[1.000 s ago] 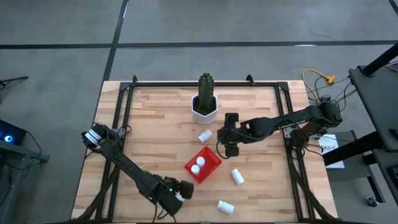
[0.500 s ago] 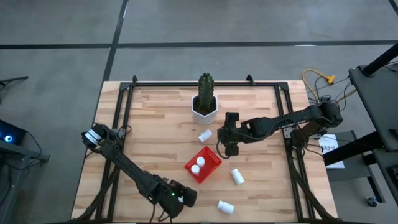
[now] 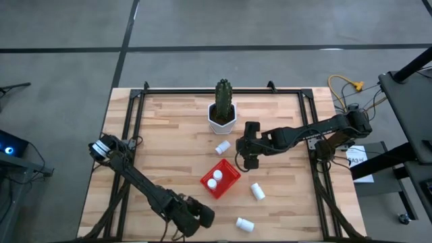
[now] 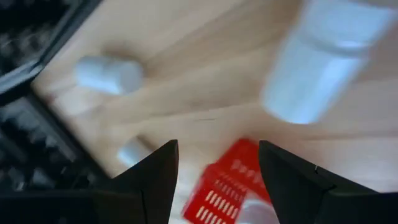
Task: Pick and place pill bottles into a basket
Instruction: Put the white pill bottle into the red bin
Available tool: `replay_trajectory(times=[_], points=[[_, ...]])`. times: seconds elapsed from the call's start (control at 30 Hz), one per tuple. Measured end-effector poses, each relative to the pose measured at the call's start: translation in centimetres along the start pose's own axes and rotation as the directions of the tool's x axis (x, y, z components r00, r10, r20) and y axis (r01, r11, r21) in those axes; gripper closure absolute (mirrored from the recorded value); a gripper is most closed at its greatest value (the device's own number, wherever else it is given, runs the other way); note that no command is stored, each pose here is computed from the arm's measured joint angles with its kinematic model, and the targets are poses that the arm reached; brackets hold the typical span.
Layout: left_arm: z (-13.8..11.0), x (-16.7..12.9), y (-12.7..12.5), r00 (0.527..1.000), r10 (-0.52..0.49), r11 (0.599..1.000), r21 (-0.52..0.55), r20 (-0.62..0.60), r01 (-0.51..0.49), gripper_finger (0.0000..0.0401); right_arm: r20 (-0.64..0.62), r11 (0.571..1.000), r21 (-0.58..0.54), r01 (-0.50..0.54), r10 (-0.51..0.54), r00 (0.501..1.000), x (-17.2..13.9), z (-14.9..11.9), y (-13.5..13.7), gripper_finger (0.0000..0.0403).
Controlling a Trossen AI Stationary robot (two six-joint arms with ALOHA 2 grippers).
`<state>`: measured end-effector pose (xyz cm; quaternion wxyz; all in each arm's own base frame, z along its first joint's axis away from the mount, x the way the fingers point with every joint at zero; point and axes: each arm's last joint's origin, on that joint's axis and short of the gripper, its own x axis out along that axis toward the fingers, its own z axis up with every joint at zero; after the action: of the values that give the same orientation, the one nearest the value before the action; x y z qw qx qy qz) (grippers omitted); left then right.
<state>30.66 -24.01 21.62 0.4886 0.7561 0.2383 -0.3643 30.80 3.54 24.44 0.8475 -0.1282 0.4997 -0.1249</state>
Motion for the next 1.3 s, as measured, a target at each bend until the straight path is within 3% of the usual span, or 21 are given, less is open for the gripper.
replay_trajectory(times=[0.13,0.43,1.1,1.3], points=[[0.2,0.1,-0.5,0.995,-0.048,0.998,0.033,0.082,0.046,0.0198,0.000,1.000,-0.001,0.000,0.000,1.000,0.0,0.0,0.0,0.0184],[0.6,1.1,-2.4,0.987,-0.117,0.982,0.159,0.110,0.099,0.0198,0.001,1.000,-0.001,0.000,0.000,1.000,0.0,0.0,0.0,0.0184],[0.6,1.4,-2.4,0.974,-0.116,0.986,0.138,0.194,0.090,0.0199,0.001,1.000,0.027,0.000,0.000,1.000,0.0,0.0,0.0,0.0184],[-0.1,1.7,-2.3,0.964,-0.122,0.991,0.081,0.236,0.105,0.0199,0.002,1.000,0.031,0.000,0.000,1.000,0.0,0.0,0.0,0.0184]])
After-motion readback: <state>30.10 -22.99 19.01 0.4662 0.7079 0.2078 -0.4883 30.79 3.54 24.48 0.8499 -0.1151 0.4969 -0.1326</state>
